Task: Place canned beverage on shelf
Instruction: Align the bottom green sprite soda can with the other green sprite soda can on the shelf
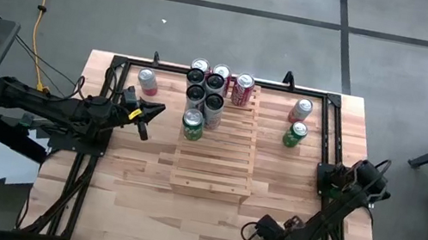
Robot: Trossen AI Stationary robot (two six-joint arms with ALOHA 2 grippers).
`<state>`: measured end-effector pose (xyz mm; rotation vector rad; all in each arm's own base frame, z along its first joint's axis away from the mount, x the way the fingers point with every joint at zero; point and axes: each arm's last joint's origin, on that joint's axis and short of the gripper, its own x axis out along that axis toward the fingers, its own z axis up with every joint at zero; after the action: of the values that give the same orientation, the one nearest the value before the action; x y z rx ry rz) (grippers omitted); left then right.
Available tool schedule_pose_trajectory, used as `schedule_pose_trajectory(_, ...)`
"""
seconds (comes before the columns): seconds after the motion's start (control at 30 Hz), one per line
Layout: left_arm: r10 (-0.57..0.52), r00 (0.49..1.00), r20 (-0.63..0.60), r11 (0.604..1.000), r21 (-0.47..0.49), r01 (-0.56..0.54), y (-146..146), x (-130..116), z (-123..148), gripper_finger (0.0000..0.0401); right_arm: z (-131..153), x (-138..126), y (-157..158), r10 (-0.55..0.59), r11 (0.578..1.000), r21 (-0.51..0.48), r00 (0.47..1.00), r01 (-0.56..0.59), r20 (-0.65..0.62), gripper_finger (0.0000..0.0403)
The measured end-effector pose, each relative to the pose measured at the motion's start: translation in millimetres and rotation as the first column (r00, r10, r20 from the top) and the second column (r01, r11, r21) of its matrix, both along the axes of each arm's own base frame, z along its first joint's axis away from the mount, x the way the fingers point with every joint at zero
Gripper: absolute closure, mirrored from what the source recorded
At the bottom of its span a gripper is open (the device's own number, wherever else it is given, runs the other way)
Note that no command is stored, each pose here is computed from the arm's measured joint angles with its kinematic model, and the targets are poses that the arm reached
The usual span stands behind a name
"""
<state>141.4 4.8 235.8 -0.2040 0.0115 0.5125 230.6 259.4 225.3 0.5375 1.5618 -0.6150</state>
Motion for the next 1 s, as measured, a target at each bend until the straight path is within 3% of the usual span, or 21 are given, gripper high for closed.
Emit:
schedule_pose_trajectory(0.13,0.000,1.000,-0.001,1.000,0.000,0.000,0.0,0.0,-0.1,0.0380,0.5,0.0,-0.3,0.017,1.000,0.013,1.000,-0.017,-0.012,0.0006)
schedule_pose_trajectory(1.0,0.000,1.000,-0.002,1.000,0.000,0.000,0.0,0.0,-0.1,0.0380,3.0,7.9,8.2,0.046,0.994,0.094,0.995,-0.054,0.090,0.0011)
